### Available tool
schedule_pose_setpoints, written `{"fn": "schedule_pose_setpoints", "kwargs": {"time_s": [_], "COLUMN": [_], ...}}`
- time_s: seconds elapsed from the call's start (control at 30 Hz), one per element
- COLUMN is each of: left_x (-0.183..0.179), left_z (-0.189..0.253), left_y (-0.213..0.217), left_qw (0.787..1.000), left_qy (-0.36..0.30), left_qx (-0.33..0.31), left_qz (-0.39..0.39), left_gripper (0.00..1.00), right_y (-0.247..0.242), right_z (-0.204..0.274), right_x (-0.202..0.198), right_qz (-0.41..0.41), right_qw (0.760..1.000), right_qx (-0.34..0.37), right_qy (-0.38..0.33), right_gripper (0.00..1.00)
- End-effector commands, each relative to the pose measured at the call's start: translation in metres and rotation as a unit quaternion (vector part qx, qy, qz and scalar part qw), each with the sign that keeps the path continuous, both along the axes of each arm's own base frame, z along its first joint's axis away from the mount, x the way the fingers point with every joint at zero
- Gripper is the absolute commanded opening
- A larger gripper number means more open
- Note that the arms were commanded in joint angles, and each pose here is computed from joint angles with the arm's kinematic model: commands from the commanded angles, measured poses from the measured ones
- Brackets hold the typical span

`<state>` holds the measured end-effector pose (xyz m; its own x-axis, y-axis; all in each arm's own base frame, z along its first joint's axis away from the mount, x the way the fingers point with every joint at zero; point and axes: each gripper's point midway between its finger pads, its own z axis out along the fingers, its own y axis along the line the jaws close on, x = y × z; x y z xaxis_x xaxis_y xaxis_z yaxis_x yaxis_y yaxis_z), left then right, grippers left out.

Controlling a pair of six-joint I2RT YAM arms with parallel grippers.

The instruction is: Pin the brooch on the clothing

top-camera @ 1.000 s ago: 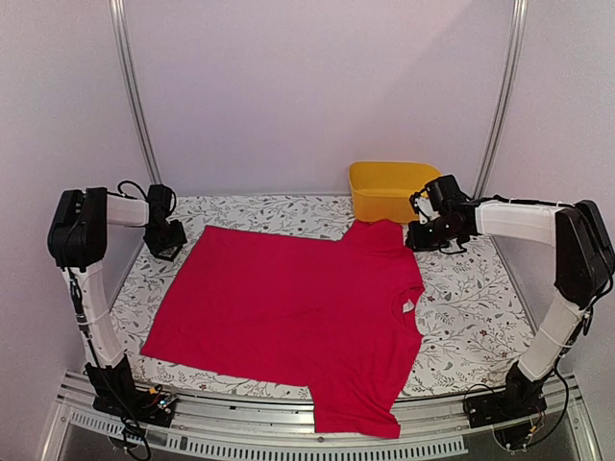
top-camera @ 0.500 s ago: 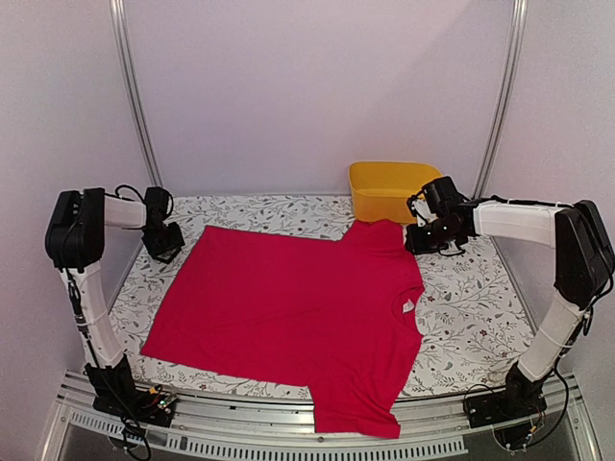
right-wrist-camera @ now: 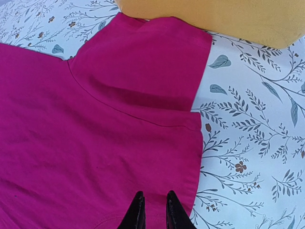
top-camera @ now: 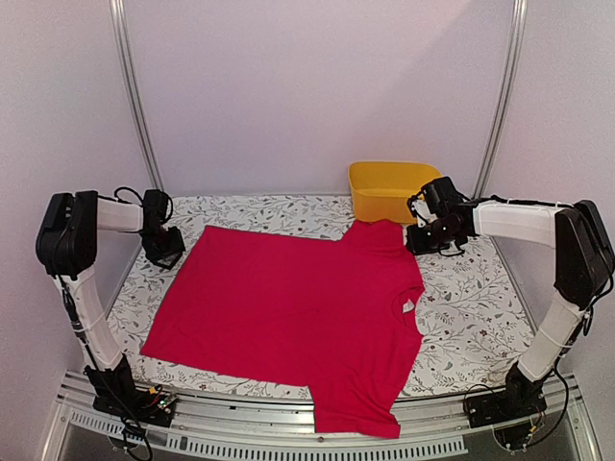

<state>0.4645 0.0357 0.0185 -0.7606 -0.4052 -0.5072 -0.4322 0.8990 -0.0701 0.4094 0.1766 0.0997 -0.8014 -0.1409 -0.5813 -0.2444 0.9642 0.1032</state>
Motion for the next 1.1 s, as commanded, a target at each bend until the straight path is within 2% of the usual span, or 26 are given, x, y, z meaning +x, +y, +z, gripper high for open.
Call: {"fn": "schedule_pose_setpoints", "kwargs": {"time_s": [0.0,0.27,0.5,0.7,0.8,1.07], "left_x": [-0.014,-0.018,-0.018,-0.016,-0.016,-0.009], "left_z": [0.018,0.006,-0.012,-0.021,-0.022,-0.014], "left_y": [-0.002,-0.004,0.006,0.003,0.001,0.005], "left_qw": [1.000,1.000,0.999,0.999,0.999,1.000], "left_qy": [-0.001,0.006,0.032,0.035,0.032,0.020], "left_qx": [0.019,-0.001,0.018,0.006,0.001,0.013], "left_qz": [-0.012,-0.008,-0.002,-0.008,-0.012,-0.015], "left_gripper": [0.66,0.66,0.62,0.55,0.48,0.41], "right_y": [-0.001,0.000,-0.003,-0.004,-0.004,-0.003], "right_z": [0.001,0.000,0.000,-0.001,-0.001,-0.005], "right_x": [-0.001,-0.001,-0.004,-0.004,-0.004,-0.005], "right_qz": [0.000,0.004,0.004,0.005,0.005,0.008], "right_qw": [1.000,1.000,1.000,1.000,1.000,1.000], "right_qx": [-0.007,-0.012,-0.017,-0.020,-0.022,-0.024], "right_qy": [-0.004,-0.003,-0.002,-0.001,-0.002,0.004], "right_gripper": [0.16,0.16,0.17,0.17,0.17,0.18]}}
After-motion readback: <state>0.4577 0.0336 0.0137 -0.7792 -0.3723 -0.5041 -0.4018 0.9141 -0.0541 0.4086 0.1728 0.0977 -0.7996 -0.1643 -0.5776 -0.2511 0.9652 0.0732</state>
